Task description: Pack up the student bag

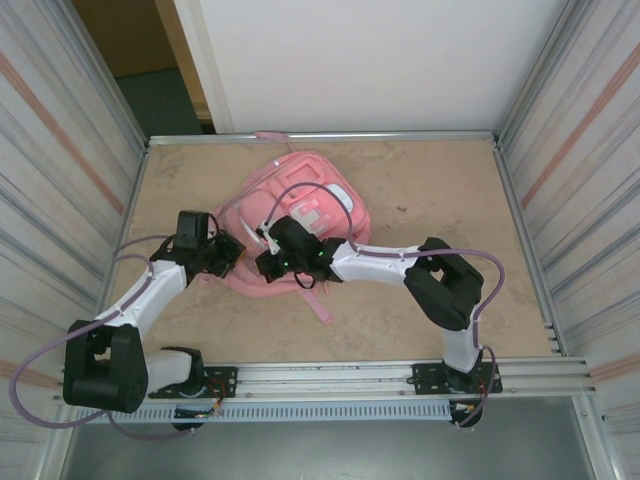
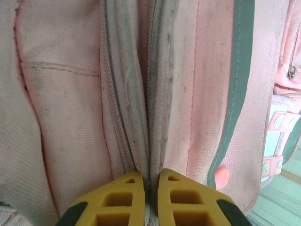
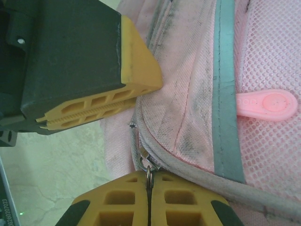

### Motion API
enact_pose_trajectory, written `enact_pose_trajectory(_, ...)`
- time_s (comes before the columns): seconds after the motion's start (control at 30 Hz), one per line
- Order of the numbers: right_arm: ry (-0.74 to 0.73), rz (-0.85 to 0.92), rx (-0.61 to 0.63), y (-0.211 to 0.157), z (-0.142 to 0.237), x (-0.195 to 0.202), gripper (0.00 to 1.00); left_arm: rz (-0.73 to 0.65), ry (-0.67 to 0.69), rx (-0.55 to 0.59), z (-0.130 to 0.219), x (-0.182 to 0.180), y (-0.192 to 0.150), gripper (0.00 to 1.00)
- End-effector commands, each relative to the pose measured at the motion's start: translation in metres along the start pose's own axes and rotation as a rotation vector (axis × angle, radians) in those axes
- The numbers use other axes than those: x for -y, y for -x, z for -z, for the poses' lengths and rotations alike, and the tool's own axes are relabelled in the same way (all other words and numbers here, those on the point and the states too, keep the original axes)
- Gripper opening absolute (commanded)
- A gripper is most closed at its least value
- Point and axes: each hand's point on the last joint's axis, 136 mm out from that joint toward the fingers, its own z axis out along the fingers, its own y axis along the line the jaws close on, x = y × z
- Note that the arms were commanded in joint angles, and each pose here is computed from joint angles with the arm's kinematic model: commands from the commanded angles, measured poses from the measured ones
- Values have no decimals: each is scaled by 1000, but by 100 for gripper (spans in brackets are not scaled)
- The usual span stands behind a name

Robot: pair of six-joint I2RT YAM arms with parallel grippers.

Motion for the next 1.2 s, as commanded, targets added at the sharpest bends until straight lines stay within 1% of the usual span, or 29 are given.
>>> enact_pose_trajectory(0.0,75,42,64,17,11,-22,0,-28,-17,23,0,3,1,0)
enact_pose_trajectory(0.2,3,36,72,9,25,9,0,-52,20,92,11,-9,11,0)
enact_pose_trajectory(0.27,-37,24,66,5,33,24,0,-36,11,85,11,-11,12,0)
enact_pose_trajectory(0.4,-110,32,78,-4,47,51,1,-64,13,89,12,-10,16,0)
enact_pose_trajectory(0.5,-183,4,75,-7,57,75,3,-61,6,71,10,-8,15,0)
enact_pose_trajectory(0.57,-220,-11,84,-8,63,90,6,-73,-10,51,8,-5,12,0)
enact_pose_trajectory(0.6,-230,-18,92,-7,66,97,10,-85,-21,39,8,-2,10,0)
enact_pose_trajectory(0.67,-239,-26,103,-5,73,104,15,-117,-59,18,7,6,7,0)
enact_pose_trajectory(0.7,-246,-27,110,-4,78,105,22,-127,-76,1,9,10,4,7)
enact_pose_trajectory(0.77,-263,-15,147,-3,90,108,35,-177,-99,-6,14,19,2,15)
enact_pose_trajectory(0.8,-271,-7,172,-3,97,111,42,-218,-102,5,18,24,3,27)
enact_pose_trajectory(0.83,-278,1,200,1,105,113,46,-242,-84,22,21,24,6,43)
enact_pose_trajectory(0.87,-289,8,230,3,116,117,63,-269,-49,57,26,22,12,54)
enact_pose_trajectory(0.9,-305,15,258,5,126,122,85,-315,-29,99,32,24,18,57)
enact_pose_trajectory(0.93,-342,15,292,8,141,132,99,-373,3,151,37,24,25,62)
enact_pose_trajectory(0.97,-392,10,321,10,155,144,99,-441,44,221,46,25,33,97)
enact_pose_trajectory(1.0,-436,4,352,13,171,155,99,-525,72,281,52,28,39,99)
enact_pose_trajectory(1.03,-489,1,392,16,189,167,99,-668,109,368,60,32,45,99)
enact_pose_trajectory(1.07,-563,-2,432,17,208,183,99,-826,168,482,66,36,52,99)
enact_pose_trajectory(1.1,-634,-4,466,17,224,197,99,-956,211,586,68,39,57,99)
enact_pose_trajectory(1.13,-710,0,496,14,241,212,99,-1173,254,684,65,43,58,99)
enact_pose_trajectory(1.17,-791,-3,519,8,258,229,99,-1343,279,768,57,39,59,99)
